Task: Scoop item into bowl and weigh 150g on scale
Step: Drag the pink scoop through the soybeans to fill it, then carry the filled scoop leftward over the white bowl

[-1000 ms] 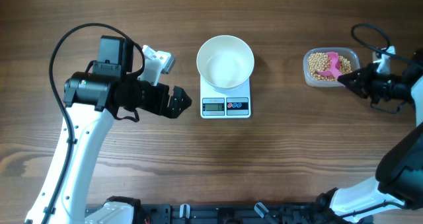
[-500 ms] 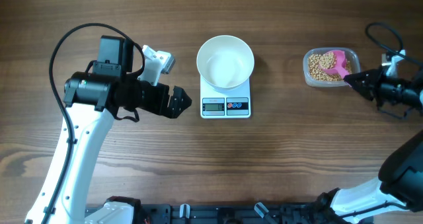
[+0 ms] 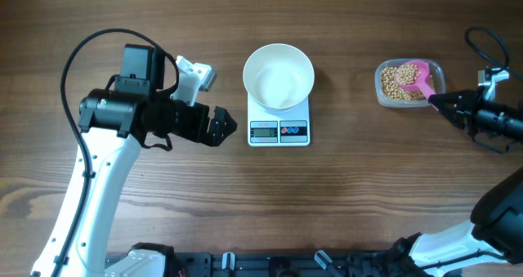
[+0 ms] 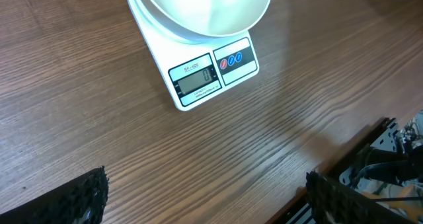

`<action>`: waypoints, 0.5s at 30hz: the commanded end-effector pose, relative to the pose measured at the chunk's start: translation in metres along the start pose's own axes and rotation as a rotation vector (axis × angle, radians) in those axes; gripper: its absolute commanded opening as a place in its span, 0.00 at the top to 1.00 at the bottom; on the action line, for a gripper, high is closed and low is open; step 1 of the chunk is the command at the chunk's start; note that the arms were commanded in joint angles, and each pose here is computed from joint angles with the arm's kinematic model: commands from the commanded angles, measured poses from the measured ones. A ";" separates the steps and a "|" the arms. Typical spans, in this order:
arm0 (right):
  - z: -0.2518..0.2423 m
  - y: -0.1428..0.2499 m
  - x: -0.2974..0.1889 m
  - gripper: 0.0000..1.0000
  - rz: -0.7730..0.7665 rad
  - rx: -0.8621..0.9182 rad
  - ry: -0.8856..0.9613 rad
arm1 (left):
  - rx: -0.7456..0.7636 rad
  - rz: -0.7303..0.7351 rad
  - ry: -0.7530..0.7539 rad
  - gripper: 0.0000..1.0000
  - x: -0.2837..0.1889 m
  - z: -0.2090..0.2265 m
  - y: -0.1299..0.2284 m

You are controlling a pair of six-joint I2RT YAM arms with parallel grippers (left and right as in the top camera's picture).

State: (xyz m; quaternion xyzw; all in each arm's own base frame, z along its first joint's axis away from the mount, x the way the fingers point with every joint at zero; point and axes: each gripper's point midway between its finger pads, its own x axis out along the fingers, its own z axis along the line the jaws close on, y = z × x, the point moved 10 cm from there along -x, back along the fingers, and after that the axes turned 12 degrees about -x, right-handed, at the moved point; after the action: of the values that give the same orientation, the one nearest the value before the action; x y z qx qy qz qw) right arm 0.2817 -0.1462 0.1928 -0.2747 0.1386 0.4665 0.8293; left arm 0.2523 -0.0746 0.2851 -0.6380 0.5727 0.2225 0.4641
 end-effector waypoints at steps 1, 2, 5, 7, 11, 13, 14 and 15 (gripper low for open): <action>0.000 0.001 0.002 0.96 -0.022 -0.044 -0.075 | 0.035 -0.015 0.026 0.00 -0.005 -0.006 0.001; 0.000 0.001 0.002 0.96 -0.024 -0.044 -0.079 | 0.035 -0.015 0.026 0.00 -0.005 -0.006 0.001; 0.004 0.000 0.002 0.96 -0.048 -0.041 -0.125 | 0.035 -0.015 0.026 0.00 -0.005 -0.006 0.001; 0.006 -0.002 0.001 0.96 -0.066 -0.045 -0.157 | 0.035 -0.015 0.026 0.00 -0.005 -0.006 0.001; 0.012 -0.002 0.000 0.96 -0.095 -0.030 -0.225 | 0.035 -0.015 0.026 0.00 -0.005 -0.006 0.001; 0.016 -0.001 0.000 0.96 -0.109 -0.028 -0.262 | 0.035 -0.015 0.026 0.00 -0.005 -0.006 0.001; 0.018 0.000 -0.001 0.96 -0.112 -0.021 -0.280 | 0.035 -0.015 0.026 0.00 -0.005 -0.006 0.001; 0.019 0.001 0.000 0.96 -0.107 -0.009 -0.284 | 0.035 -0.015 0.026 0.00 -0.005 -0.006 0.001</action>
State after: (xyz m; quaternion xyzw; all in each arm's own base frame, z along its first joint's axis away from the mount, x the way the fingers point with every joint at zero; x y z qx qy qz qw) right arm 0.2800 -0.1380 0.2056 -0.2380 0.0551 0.4644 0.8512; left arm 0.2523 -0.0746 0.2851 -0.6380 0.5727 0.2225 0.4641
